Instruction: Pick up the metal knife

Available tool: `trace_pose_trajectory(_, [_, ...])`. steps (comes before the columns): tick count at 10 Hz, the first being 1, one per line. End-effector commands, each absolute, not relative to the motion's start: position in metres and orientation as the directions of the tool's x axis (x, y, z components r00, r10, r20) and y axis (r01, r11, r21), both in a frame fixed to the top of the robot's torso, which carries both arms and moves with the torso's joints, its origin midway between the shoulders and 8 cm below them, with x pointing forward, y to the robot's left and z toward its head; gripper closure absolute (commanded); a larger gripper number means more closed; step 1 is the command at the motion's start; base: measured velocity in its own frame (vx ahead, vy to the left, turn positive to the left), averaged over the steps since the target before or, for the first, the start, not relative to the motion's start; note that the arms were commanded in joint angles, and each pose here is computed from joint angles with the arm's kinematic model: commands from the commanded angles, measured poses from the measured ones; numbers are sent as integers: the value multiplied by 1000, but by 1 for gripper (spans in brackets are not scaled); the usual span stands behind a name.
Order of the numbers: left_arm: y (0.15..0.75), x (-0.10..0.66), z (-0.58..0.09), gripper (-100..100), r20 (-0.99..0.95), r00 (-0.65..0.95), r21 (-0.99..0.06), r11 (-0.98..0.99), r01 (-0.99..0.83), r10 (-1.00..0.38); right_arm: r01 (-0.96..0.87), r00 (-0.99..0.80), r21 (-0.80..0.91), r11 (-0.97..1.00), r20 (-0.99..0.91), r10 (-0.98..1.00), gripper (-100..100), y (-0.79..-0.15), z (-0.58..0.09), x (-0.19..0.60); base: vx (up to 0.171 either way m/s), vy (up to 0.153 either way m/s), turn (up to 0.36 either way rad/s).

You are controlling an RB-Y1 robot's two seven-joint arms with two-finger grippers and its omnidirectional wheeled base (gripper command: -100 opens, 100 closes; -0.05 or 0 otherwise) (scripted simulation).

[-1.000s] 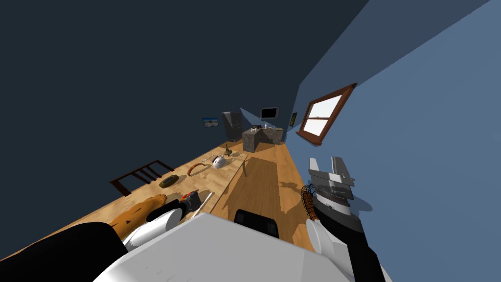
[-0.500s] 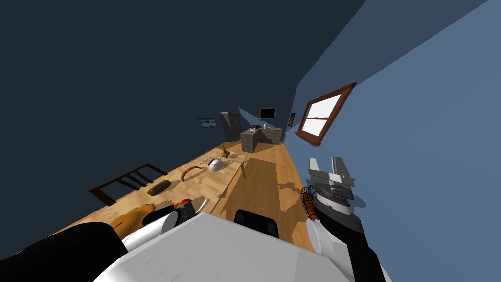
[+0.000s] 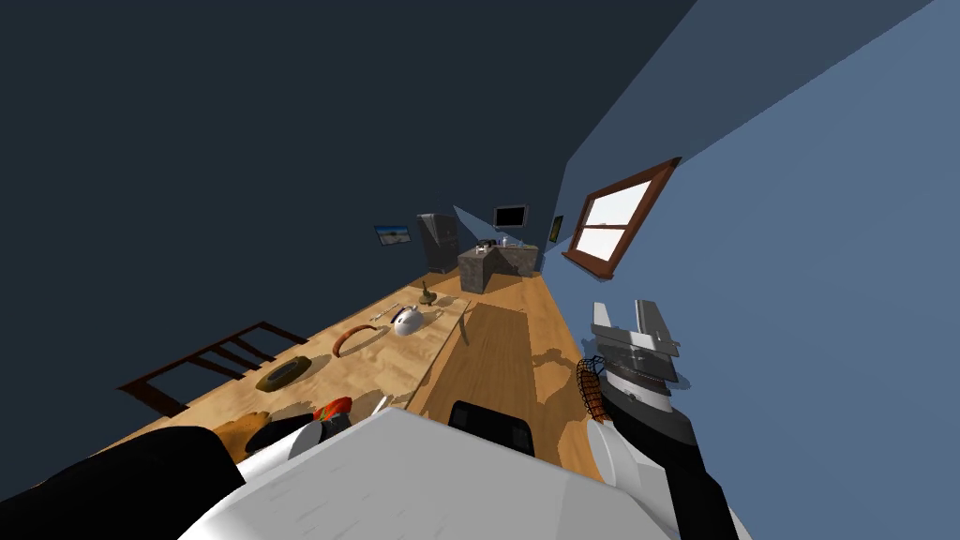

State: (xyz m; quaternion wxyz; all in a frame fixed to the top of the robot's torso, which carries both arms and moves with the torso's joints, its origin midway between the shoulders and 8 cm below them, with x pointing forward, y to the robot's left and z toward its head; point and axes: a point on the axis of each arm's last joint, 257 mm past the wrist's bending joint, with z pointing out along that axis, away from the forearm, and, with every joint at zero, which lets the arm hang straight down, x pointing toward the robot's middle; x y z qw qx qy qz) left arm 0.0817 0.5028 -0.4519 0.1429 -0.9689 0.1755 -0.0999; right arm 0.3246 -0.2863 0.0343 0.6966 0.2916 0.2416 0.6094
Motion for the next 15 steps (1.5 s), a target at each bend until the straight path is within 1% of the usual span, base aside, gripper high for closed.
trace_pose_trajectory(1, [502, 50, -464, -100, 94, 950, -255, -929, -267, -299, -708, 141, 701, 87, 19, 990, 0, -286, 34, 325, 112, 23, -77])
trace_pose_trajectory(2, [500, 47, -465, -100, 88, 951, -243, -932, -269, -298, -708, 141, 701, 87, 19, 990, 0, -286, 34, 325, 96, 18, -25])
trace_pose_trajectory(3, [497, 27, -471, -100, 54, 966, -206, -949, -238, -254, -708, 141, 701, 87, 19, 990, 0, -286, 34, 325, 94, 17, -47])
trace_pose_trajectory(4, [497, 27, -471, -100, 54, 966, -206, -949, -238, -254, -708, 141, 701, 87, 19, 990, 0, -286, 34, 325, 65, 18, -23])
trace_pose_trajectory(9, [470, -48, -488, -100, -66, 994, -74, -993, -89, -84, -708, 141, 701, 87, 19, 990, 0, -286, 34, 325, 88, 43, -47])
trace_pose_trajectory(10, [464, -56, -491, -100, -78, 995, -59, -996, -67, -63, -708, 141, 701, 87, 19, 990, 0, -286, 34, 325, 57, 73, -31])
trace_pose_trajectory(11, [468, -50, -489, -100, -68, 995, -71, -994, -83, -79, -708, 141, 701, 87, 19, 990, 0, -286, 34, 325, 24, 32, -9])
trace_pose_trajectory(12, [467, -51, -489, 0, -71, 995, -67, -995, -80, -75, -708, 141, 701, 87, 19, 990, 0, -286, 34, 325, 5, 6, 0])
trace_pose_trajectory(13, [466, -50, -497, -100, -70, 994, -68, -994, -83, -79, -708, 141, 701, 87, 19, 990, 0, -286, 34, 325, 2, 12, 26])
trace_pose_trajectory(15, [464, -49, -507, -100, -70, 994, -67, -994, -88, -84, -708, 141, 701, 87, 19, 990, 0, -286, 34, 325, 2, 16, 28])
